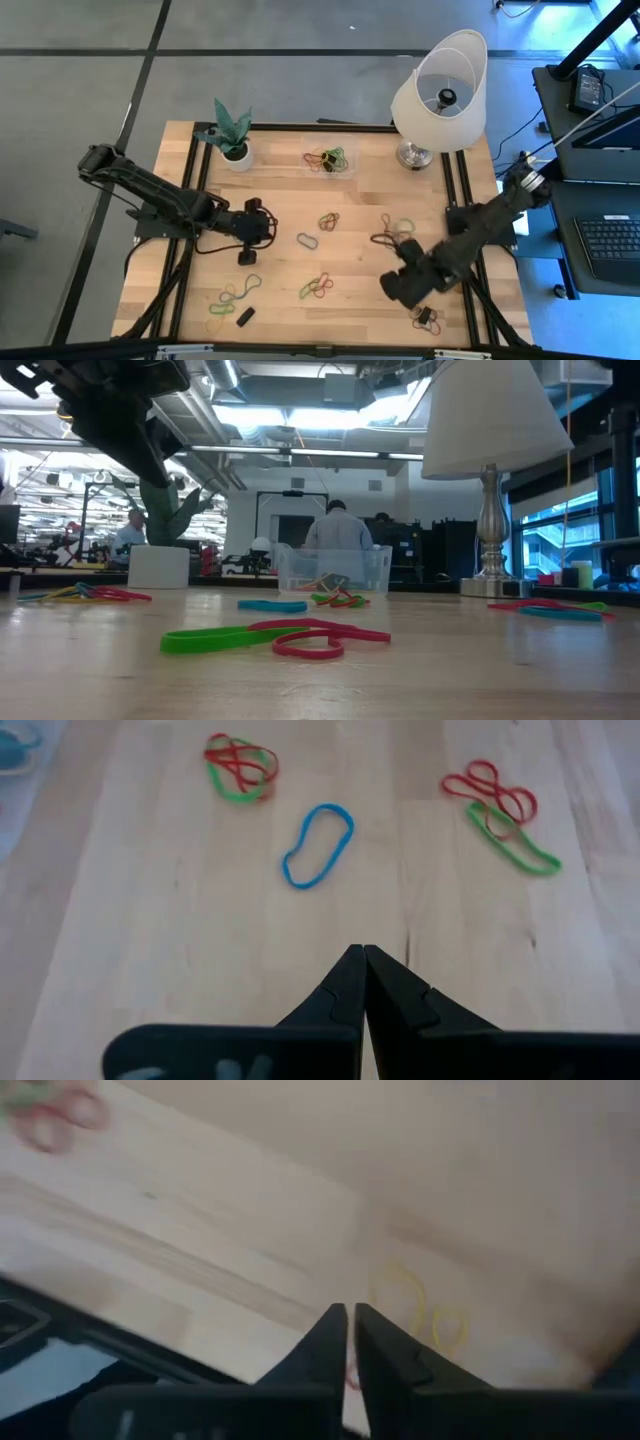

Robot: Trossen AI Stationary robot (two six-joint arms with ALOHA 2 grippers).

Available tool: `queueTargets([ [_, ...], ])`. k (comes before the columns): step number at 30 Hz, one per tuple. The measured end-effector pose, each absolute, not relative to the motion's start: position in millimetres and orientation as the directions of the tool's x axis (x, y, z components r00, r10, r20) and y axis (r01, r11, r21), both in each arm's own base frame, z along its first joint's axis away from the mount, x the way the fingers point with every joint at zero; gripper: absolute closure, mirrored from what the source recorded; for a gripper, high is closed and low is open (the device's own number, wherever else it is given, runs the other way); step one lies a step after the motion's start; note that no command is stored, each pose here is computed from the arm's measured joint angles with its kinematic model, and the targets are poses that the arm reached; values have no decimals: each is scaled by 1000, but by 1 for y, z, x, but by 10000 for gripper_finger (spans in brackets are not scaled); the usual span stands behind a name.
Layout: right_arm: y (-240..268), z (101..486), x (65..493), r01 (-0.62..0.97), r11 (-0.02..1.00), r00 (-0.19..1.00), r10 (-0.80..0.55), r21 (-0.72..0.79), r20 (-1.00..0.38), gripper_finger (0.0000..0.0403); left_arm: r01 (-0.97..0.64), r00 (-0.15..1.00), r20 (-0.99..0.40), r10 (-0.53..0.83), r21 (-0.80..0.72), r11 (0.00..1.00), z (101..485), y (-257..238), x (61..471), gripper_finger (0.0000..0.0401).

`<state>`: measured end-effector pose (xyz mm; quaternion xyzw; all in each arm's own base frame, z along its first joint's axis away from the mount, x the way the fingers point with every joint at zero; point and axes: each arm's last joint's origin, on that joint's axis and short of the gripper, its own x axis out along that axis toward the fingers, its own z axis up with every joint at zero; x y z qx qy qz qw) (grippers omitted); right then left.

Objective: Pick and place rubber bands into bin
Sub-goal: Put the black rubber band into the transparent bin

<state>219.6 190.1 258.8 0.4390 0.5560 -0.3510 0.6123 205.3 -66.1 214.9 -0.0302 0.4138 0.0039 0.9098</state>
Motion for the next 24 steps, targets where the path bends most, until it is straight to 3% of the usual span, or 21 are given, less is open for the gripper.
queueTargets([
  [6,226,241,197,960,277,15,89,39,-996,325,30,647,-760,-65,-60,998,215,-68,205,399],
  [10,237,229,191,951,305,-80,122,-40,-989,289,37,648,-759,-66,-55,998,215,-68,205,399],
  [24,255,186,201,923,361,-169,65,-135,-983,159,36,638,-762,-109,-112,993,215,-69,205,398],
])
